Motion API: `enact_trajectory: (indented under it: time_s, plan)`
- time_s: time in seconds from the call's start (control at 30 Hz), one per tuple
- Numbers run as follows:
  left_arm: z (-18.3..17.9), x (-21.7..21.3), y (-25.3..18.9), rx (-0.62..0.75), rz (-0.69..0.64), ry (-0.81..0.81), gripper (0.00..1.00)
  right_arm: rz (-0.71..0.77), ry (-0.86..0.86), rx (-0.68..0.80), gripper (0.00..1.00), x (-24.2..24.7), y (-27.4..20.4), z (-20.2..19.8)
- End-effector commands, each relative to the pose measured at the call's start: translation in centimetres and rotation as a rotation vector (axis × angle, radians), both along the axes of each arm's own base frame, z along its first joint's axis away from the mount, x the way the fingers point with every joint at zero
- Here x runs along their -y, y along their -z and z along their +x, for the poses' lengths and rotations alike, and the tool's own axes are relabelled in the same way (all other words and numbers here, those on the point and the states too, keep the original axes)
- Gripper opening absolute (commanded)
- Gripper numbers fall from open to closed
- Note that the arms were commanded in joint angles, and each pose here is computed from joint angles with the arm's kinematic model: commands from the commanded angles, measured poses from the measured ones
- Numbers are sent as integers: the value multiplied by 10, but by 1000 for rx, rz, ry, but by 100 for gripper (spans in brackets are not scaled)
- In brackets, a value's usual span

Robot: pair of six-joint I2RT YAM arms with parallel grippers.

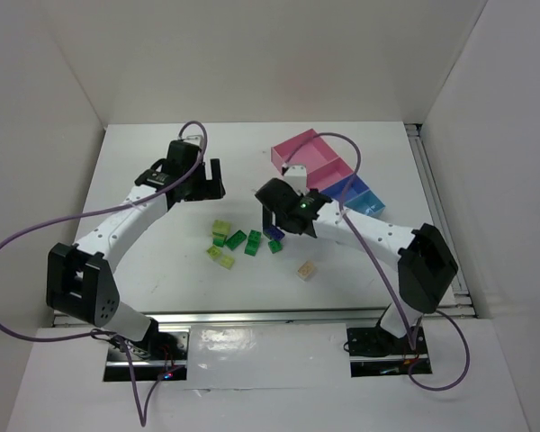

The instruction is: Sort the legos into containers by color

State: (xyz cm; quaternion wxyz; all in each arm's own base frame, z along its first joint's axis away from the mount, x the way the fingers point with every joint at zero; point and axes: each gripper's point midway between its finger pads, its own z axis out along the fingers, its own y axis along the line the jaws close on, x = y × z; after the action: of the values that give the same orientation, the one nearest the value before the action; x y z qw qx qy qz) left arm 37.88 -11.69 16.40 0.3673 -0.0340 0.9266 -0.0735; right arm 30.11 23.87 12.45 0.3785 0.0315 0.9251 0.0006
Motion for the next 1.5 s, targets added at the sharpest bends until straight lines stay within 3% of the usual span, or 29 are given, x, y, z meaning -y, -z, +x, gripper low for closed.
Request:
enact_trajectory:
  time_s: [0.0,0.1,0.2,0.23,0.27,0.33,0.37,0.4,0.47,0.57,0.8,1.0,1.17,1.27,1.33,1.4,1.43,1.47]
  plan:
    - [5,7,-37,100,-24,45,100,18,-49,168,99,-28,-61,49]
    - [6,21,-45,158,-56,147,98,25,-79,185,99,-26,-80,99]
    - [1,9,-52,204,-103,72,100,85,-113,192,99,-22,-86,149]
    - [1,8,-53,199,-122,72,100,87,-114,158,99,-24,-68,163]
    - [2,8,-65,217,-137,78,100,112,-109,197,99,-25,-85,181]
    - [-2,6,-63,179,-139,80,99,121,-82,190,99,-16,-80,206]
    - [-2,6,-63,177,-146,74,99,102,-91,149,99,-17,-55,217]
    - [-4,2,-64,178,-145,65,99,140,-102,182,99,-23,-68,232]
    - [-6,-1,-63,172,-165,38,99,145,-122,117,100,-21,-32,253]
    - [-8,-3,-60,166,-177,30,98,222,-137,122,100,-27,-26,275]
    - [-12,-17,-53,160,-171,-15,98,323,-316,52,100,-72,-2,259]
    - [-16,-22,-46,135,-151,-11,97,299,-488,1,95,-106,-9,198]
    - [-15,-23,-33,98,-127,1,95,294,-662,-135,94,-121,6,140]
    - [-17,-25,-31,88,-119,-7,95,218,-597,-65,94,-108,-19,130]
    - [-17,-24,-31,86,-127,-14,95,149,-389,134,99,-78,-74,144]
    - [-18,-23,-31,85,-133,-7,97,95,-143,226,99,-33,-79,142]
    - [-18,-23,-31,85,-133,-7,100,131,-95,308,98,-19,-115,128]
    - [-17,-22,-28,76,-131,-8,100,133,-48,327,98,-4,-117,119]
